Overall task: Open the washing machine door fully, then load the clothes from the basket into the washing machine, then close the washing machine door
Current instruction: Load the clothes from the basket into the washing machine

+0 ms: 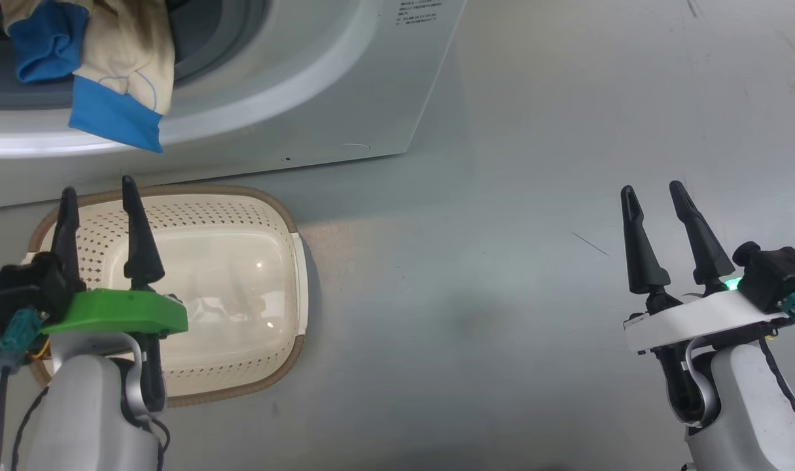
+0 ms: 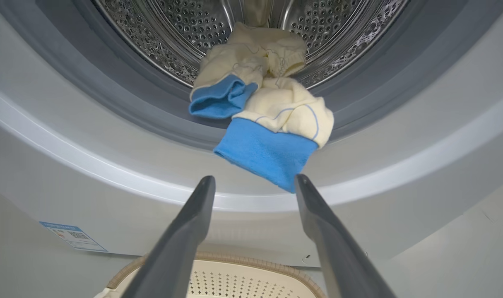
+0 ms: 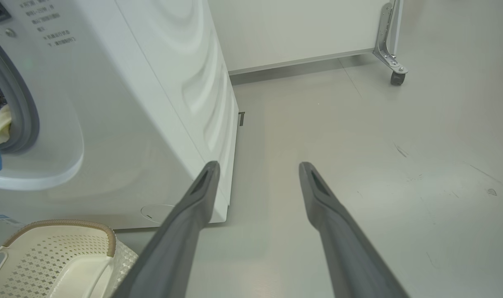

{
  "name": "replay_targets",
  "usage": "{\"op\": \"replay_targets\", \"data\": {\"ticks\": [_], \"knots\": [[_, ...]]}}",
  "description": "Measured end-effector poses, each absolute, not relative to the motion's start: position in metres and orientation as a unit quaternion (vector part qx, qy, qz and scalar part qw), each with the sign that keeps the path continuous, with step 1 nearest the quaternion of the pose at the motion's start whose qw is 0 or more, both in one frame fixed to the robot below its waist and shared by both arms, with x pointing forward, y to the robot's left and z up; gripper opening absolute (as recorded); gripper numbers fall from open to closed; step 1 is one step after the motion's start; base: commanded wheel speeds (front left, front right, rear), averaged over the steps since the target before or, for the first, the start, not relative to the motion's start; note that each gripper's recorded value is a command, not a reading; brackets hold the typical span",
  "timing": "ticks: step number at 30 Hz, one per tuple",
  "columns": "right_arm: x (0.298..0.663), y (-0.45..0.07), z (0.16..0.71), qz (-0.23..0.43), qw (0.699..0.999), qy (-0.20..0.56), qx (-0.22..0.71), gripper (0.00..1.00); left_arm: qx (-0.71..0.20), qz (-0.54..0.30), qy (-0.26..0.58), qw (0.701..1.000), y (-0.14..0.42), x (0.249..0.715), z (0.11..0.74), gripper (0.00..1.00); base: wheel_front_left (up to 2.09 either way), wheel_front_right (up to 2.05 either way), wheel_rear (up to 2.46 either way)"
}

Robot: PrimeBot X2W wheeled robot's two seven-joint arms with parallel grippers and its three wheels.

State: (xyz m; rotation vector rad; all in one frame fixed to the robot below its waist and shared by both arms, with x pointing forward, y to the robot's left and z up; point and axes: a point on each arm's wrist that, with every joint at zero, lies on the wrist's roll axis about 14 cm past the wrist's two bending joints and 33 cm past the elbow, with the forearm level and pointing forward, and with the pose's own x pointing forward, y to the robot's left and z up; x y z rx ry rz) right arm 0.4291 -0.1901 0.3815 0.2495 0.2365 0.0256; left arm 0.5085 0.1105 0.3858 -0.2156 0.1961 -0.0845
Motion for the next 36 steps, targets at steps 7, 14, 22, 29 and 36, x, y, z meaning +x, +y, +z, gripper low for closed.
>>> {"op": "replay_targets", "data": {"ticks": [7,14,22,29,36], "knots": [[0.426,-0.193,0.383,0.007,0.985,0.117,0.123,1.00,-0.098,-0.056,0.071,0.991,0.107,0.532,0.406,1.00,0.00,0.00,0.00],[0.424,-0.194,0.383,0.007,0.985,0.119,0.122,1.00,-0.073,-0.070,0.063,0.993,0.105,0.553,0.416,1.00,0.00,0.00,0.00],[0.419,-0.194,0.384,0.006,0.985,0.121,0.121,1.00,-0.056,-0.086,0.067,0.992,0.098,0.574,0.422,1.00,0.00,0.00,0.00],[0.414,-0.198,0.385,0.001,0.985,0.124,0.117,1.00,-0.048,-0.097,0.081,0.991,0.092,0.592,0.422,1.00,0.00,0.00,0.00],[0.406,-0.203,0.381,-0.003,0.985,0.134,0.110,1.00,-0.044,-0.094,0.108,0.989,0.095,0.605,0.411,1.00,0.00,0.00,0.00]]}}
